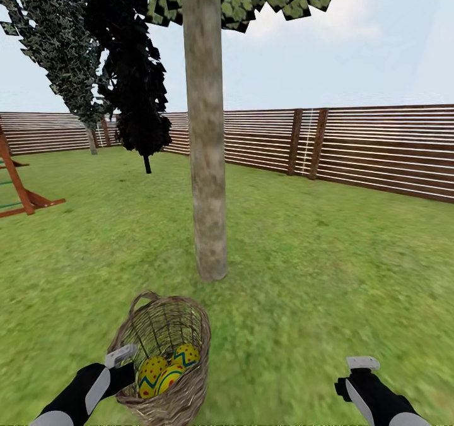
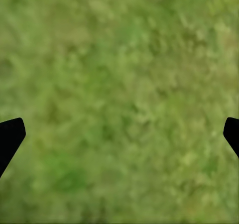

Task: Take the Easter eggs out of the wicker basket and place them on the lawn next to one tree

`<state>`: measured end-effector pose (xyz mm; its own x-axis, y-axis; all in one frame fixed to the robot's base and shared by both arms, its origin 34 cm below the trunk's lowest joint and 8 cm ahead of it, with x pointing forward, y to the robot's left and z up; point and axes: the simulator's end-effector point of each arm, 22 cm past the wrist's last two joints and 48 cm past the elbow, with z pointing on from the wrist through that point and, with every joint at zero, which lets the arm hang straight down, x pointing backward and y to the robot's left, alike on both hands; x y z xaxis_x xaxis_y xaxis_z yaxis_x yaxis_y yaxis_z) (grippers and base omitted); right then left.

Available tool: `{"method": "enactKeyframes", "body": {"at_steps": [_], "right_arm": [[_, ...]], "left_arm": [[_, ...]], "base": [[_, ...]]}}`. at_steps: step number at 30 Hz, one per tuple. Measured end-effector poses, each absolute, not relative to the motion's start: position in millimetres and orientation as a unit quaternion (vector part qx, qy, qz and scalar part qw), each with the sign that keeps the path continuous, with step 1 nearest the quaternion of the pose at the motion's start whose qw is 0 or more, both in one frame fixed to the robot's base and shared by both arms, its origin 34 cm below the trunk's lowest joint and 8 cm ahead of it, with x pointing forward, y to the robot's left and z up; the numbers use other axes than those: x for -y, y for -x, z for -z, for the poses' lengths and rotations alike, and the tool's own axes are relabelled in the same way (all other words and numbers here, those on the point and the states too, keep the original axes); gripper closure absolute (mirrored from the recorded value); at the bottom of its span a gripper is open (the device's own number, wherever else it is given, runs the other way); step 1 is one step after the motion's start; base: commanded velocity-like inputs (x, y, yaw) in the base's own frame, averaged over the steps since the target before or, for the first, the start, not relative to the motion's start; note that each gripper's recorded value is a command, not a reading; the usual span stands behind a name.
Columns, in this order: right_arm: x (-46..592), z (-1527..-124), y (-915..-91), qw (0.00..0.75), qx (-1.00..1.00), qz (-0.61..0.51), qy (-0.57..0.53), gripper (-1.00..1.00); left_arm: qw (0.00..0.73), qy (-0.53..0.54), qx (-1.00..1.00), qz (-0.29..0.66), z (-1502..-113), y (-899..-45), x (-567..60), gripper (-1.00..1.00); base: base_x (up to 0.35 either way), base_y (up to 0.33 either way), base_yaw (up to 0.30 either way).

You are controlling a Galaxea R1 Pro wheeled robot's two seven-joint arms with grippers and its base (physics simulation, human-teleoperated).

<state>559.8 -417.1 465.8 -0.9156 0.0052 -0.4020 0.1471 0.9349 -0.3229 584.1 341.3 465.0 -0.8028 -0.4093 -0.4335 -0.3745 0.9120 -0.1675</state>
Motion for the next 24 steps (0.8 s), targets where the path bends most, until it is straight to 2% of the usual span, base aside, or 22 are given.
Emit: {"method": "enactKeyframes", "body": {"at_steps": [24], "right_arm": [[417,-418,-551,0.202,-0.963,0.176,-0.040,-1.00]], "left_arm": [[0.237,0.206,-0.949,0.037,-417,-576,-340,1.00]], "base": [[0.000,0.000,0.000]]}}
